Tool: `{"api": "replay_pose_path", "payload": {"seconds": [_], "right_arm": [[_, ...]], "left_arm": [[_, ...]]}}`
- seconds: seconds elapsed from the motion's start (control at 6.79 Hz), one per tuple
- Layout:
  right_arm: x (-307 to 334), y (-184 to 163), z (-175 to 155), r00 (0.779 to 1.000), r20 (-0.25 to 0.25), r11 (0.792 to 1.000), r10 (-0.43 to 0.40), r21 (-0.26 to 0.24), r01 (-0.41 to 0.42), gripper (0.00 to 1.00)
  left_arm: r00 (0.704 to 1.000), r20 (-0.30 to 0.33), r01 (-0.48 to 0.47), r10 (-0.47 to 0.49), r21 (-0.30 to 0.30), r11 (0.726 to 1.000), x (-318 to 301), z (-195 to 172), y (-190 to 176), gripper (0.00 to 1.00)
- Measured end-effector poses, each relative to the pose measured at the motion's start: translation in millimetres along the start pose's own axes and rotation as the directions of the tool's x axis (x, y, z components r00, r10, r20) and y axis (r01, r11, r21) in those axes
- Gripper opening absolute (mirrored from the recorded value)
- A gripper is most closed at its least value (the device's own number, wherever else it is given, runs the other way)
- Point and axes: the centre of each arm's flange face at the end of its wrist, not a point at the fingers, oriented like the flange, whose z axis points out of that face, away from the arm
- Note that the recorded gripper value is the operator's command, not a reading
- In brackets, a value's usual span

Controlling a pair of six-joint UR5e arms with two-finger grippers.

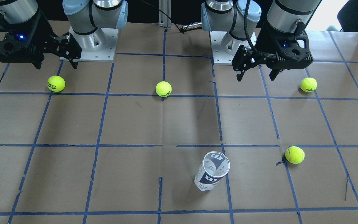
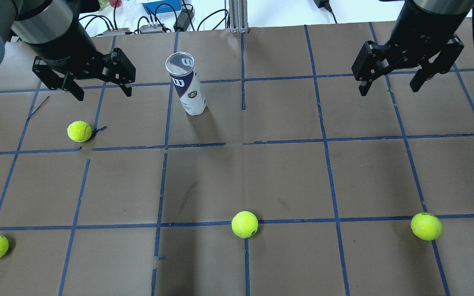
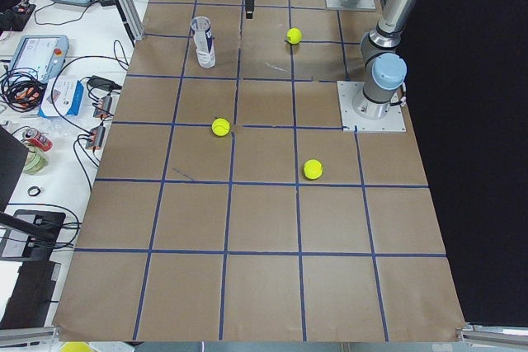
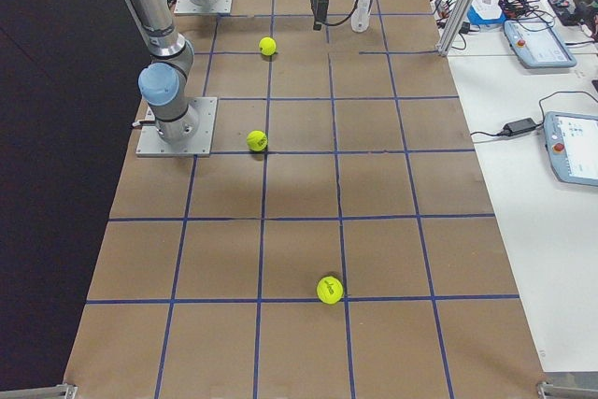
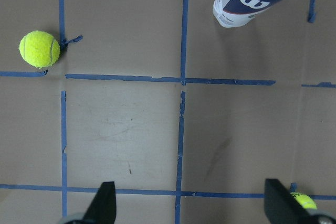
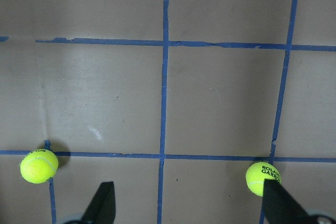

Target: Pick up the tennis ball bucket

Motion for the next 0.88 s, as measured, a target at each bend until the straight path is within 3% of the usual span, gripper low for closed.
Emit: {"api": "replay_pose_path", "payload": {"seconds": [0.88], "right_arm": [[0.6,0.1,0.4,1.0,-0.006,1.0,-0.007,-0.002,0.007,1.0]], "left_arm": [[1.0,0.001,-0.001,0.001,0.009,1.0,-0.2,-2.6,3.9,1.0]]}}
